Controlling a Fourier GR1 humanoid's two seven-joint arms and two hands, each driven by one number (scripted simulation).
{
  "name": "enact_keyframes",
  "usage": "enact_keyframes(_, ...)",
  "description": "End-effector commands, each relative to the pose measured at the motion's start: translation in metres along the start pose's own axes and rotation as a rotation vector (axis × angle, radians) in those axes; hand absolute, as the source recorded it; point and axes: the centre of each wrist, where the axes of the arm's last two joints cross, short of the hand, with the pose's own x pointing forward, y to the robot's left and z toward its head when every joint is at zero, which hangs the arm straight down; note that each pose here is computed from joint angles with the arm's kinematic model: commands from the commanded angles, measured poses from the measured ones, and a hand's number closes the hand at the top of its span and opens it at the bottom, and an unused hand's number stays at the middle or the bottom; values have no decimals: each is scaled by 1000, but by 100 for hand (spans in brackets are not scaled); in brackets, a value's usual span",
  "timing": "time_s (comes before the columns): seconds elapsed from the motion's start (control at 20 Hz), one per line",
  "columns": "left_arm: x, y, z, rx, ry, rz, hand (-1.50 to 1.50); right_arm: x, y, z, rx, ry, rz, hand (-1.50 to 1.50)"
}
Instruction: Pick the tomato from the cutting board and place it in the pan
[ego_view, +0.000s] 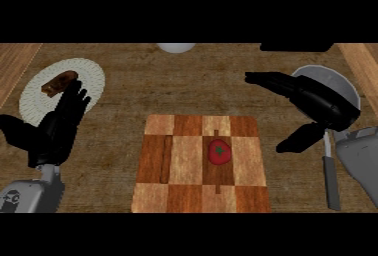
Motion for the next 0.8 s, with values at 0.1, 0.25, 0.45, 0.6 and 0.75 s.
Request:
enact_keyframes(0.1, 2, -7, 0, 11, 8, -5, 0, 46, 21, -43, 216, 63, 185, -150)
enact_keyframes(0.25, 8, 2, -7, -9, -6, 4, 0, 30, 29, -48, 405, 139, 219, -150)
enact_keyframes(0.45, 7, -2, 1, 9, 7, -4, 0, 47, 43, -52, 530, 151, 262, -150)
enact_keyframes(0.6, -11, 5, 14, 14, 20, 3, 0, 40, 34, -50, 529, 157, 267, -150)
enact_keyframes(0.75, 5, -4, 1, 16, 5, 0, 0, 73, 64, -35, 542, 138, 369, -150)
